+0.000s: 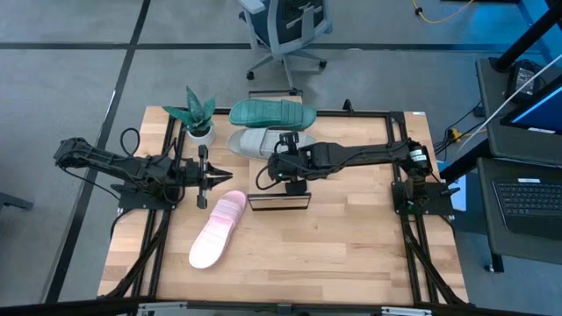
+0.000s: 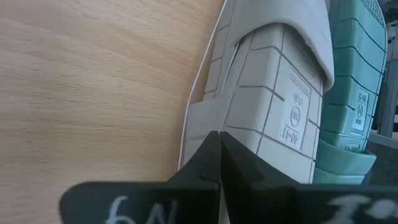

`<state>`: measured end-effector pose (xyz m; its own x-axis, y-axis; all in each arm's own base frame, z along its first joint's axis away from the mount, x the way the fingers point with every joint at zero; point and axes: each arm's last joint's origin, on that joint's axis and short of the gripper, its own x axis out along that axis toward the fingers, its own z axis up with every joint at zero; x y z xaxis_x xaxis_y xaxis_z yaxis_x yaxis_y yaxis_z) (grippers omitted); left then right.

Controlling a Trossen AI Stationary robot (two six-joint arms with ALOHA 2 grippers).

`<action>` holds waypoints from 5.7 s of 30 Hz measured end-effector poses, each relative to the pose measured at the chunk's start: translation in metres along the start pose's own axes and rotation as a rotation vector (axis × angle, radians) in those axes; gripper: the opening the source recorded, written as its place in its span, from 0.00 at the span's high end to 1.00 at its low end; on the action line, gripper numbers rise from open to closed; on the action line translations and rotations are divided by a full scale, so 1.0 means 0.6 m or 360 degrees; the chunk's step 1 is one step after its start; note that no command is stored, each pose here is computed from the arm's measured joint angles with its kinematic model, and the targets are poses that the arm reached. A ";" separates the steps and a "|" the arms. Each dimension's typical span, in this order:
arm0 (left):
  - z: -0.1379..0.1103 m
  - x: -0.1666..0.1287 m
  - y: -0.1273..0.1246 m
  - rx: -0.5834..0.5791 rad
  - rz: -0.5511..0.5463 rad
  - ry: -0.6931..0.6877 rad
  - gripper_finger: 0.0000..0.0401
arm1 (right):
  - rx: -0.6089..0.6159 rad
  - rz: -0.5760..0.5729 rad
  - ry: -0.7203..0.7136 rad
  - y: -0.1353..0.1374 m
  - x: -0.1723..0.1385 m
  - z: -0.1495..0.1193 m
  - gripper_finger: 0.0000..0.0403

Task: Pick and place slippers onto the shelf
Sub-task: Put the gray pair of slippers on the shelf, then put the pink pair of slippers on the shelf

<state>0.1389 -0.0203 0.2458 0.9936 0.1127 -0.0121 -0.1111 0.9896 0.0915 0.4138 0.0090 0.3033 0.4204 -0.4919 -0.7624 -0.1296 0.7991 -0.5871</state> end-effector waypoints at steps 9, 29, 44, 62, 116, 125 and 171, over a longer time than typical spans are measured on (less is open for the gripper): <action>0.000 0.000 0.000 -0.0005 -0.0001 0.0000 0.94 | -0.0023 0.0123 -0.0186 -0.017 -0.069 0.021 0.99; 0.000 0.000 0.000 0.0057 0.0000 -0.0001 0.94 | 0.0447 0.0258 -0.0701 -0.059 -0.332 -0.098 0.95; 0.001 0.000 -0.002 -0.0011 -0.0081 -0.0010 0.94 | 0.0617 0.0229 -0.1104 0.034 -0.245 -0.222 0.95; 0.001 0.000 -0.002 -0.0014 -0.0082 -0.0018 0.94 | 0.0601 0.0189 -0.1181 0.101 -0.108 -0.254 0.95; 0.001 0.000 -0.002 -0.0012 -0.0081 -0.0017 0.94 | 0.0779 0.0188 -0.1128 0.036 -0.032 -0.258 0.99; 0.002 0.000 -0.002 -0.0014 -0.0081 -0.0019 0.94 | 0.0654 0.0316 -0.1469 0.048 -0.153 -0.293 0.98; 0.130 0.063 -0.091 0.0011 -0.0211 0.1105 0.94 | 0.0721 0.0456 -0.1750 0.113 -0.159 -0.384 0.95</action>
<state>0.1843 -0.0771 0.3181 0.7548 0.0246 -0.6555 0.0121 0.9986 0.0515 0.1577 0.0308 0.2735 0.9915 0.1002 -0.0833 -0.1098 0.9866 -0.1204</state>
